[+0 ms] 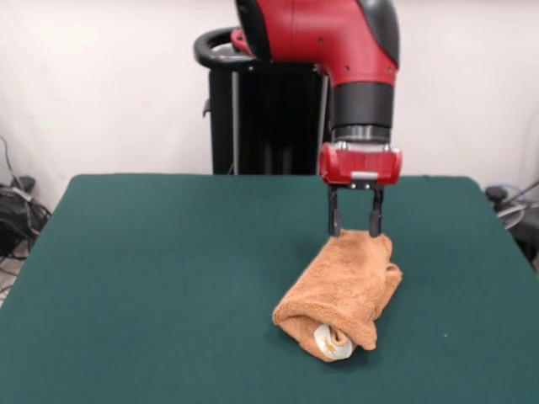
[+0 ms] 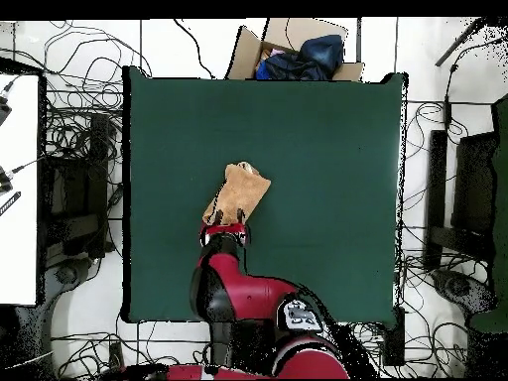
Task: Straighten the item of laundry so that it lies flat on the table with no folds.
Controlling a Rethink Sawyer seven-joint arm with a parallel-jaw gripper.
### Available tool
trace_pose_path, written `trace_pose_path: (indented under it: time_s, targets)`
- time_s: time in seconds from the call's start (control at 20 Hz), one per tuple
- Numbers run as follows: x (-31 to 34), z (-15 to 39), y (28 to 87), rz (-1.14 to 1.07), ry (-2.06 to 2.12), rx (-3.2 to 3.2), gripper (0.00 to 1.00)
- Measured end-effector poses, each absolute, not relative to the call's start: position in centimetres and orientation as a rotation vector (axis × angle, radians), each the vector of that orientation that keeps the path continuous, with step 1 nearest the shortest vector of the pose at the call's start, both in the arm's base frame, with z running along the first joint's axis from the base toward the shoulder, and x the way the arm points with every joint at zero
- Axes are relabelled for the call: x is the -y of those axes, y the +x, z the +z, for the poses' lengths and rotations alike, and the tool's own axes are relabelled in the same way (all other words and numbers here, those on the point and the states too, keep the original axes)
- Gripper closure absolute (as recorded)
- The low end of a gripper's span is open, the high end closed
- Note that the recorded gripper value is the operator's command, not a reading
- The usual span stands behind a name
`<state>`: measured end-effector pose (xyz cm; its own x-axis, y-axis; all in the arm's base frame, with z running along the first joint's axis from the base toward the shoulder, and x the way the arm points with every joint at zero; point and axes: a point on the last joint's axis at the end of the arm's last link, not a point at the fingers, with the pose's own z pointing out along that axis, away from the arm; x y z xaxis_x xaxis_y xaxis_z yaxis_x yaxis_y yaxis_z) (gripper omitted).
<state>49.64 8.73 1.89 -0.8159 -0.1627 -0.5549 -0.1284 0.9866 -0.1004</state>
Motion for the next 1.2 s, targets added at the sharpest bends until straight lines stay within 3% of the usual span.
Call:
trace_pose_path:
  time_s: [1.2]
  targets:
    - [-9.5,-1.2,46.7,0.042,-0.292,-2.484,0.0]
